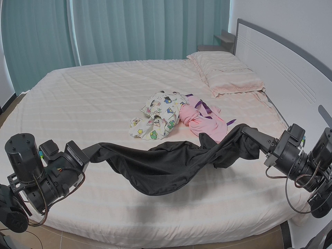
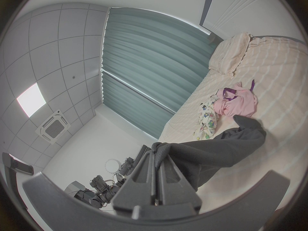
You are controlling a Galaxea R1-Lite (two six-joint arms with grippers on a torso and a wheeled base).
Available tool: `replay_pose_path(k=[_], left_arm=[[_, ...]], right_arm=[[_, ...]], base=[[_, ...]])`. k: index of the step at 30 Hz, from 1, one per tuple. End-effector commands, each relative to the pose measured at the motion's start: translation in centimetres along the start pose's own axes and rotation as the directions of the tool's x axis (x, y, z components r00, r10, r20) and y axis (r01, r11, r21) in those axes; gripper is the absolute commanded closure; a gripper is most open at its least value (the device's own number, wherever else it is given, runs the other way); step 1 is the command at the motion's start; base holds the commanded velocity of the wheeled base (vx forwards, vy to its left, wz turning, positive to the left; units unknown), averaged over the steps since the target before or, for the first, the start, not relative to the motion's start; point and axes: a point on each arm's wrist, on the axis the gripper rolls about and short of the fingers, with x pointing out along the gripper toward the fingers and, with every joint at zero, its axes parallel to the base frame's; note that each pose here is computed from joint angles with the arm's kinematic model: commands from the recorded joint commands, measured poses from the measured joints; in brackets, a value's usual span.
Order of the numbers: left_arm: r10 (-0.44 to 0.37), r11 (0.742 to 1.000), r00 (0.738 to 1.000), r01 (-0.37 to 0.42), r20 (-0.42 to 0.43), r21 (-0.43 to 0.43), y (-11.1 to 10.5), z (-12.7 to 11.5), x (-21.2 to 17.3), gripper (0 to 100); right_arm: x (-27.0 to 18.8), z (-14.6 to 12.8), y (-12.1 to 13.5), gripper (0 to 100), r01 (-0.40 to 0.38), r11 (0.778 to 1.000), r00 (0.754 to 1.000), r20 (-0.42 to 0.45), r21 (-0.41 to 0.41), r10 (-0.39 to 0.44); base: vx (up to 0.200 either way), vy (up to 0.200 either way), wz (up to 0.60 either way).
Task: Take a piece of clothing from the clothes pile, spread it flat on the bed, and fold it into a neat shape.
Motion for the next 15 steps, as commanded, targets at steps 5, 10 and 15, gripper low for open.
replay_pose_path(k=[5,10,15], left_arm=[[-0.005,1.0,1.0,0.005,0.001,0.001,-0.09,0.05,-0.07,100],[-0.013,1.0,1.0,0.013,-0.011,-0.001,-0.08,0.04,-0.11,100],[-0.014,1.0,1.0,0.014,-0.01,0.0,-0.1,0.06,-0.13,100]], right_arm=[[-0.11,0.09,0.25,100,-0.013,1.0,1.0,0.006,-0.004,0.013],[-0.07,-0.02,0.09,100,-0.006,1.0,1.0,-0.001,-0.001,0.006],[0.0,-0.12,-0.1,100,0.002,1.0,1.0,-0.009,0.002,-0.002]], base=[[0.0,0.2,0.0],[0.0,0.2,0.0],[0.0,0.2,0.0]])
